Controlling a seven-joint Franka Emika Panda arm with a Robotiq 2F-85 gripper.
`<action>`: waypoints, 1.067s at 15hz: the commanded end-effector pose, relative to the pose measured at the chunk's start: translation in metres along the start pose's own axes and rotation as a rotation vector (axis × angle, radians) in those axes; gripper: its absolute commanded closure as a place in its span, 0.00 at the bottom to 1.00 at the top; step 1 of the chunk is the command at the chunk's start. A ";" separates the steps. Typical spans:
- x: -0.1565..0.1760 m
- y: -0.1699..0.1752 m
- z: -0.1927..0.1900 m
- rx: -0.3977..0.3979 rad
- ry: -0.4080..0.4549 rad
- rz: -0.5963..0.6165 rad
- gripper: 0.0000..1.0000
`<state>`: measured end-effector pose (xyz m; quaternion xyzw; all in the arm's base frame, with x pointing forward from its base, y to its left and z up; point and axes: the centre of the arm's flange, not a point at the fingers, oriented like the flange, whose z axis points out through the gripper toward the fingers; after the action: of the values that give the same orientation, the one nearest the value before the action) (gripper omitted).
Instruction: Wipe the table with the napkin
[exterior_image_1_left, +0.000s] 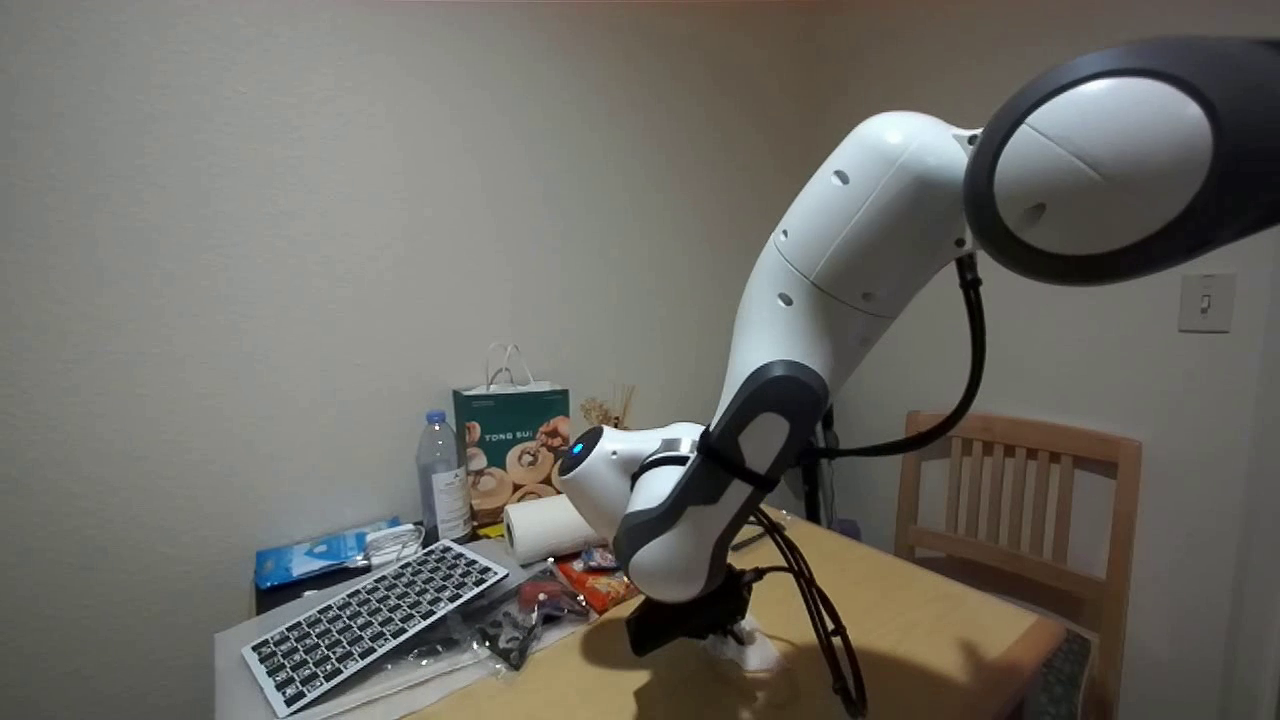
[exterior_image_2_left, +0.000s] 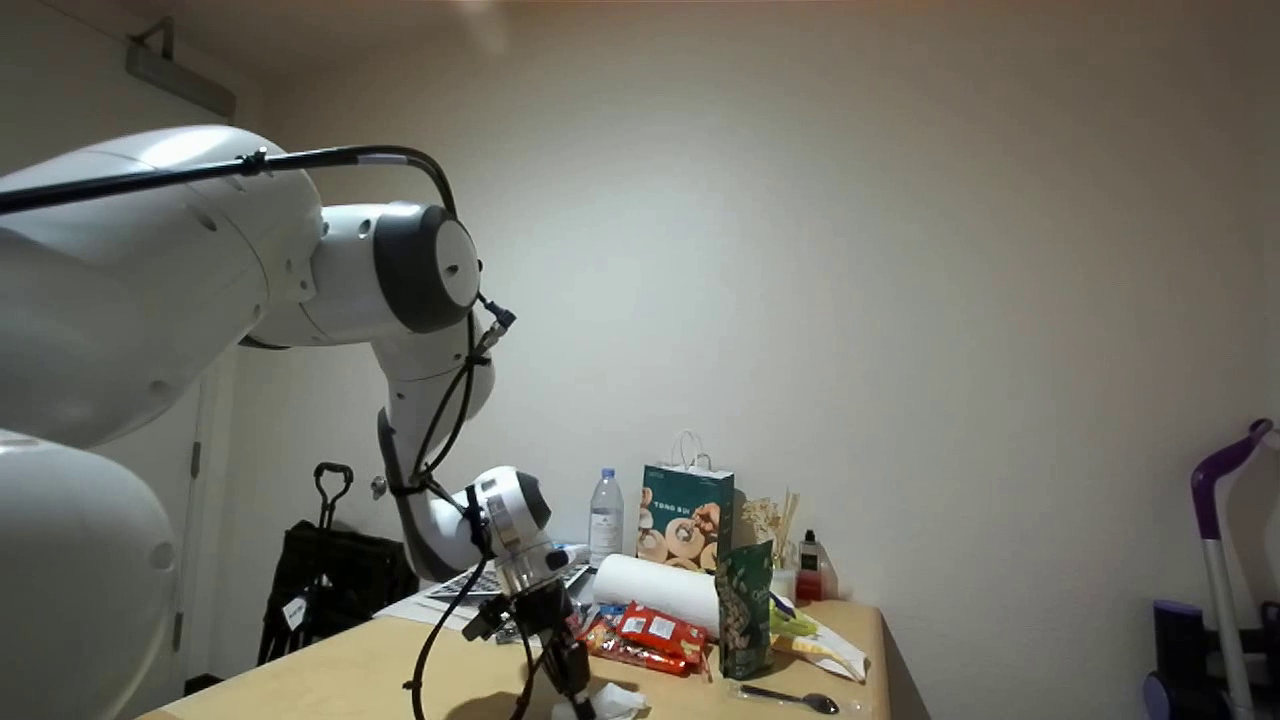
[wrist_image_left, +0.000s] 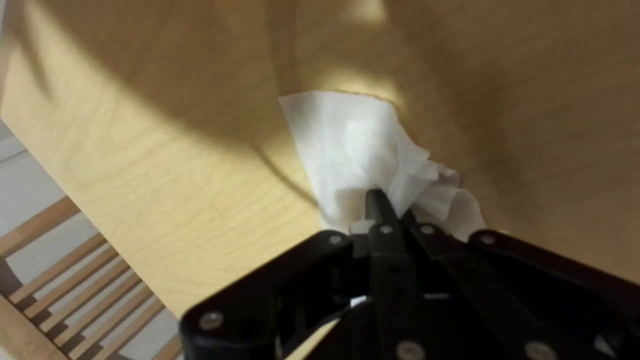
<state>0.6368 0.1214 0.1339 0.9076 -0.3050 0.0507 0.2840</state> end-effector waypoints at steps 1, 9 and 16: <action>0.052 0.049 0.056 -0.017 -0.121 0.159 1.00; 0.083 0.085 0.074 -0.041 -0.156 0.242 0.99; 0.159 0.114 0.114 -0.056 -0.321 0.450 1.00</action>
<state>0.6622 -0.0483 0.1381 0.8360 -0.4851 -0.0103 0.2562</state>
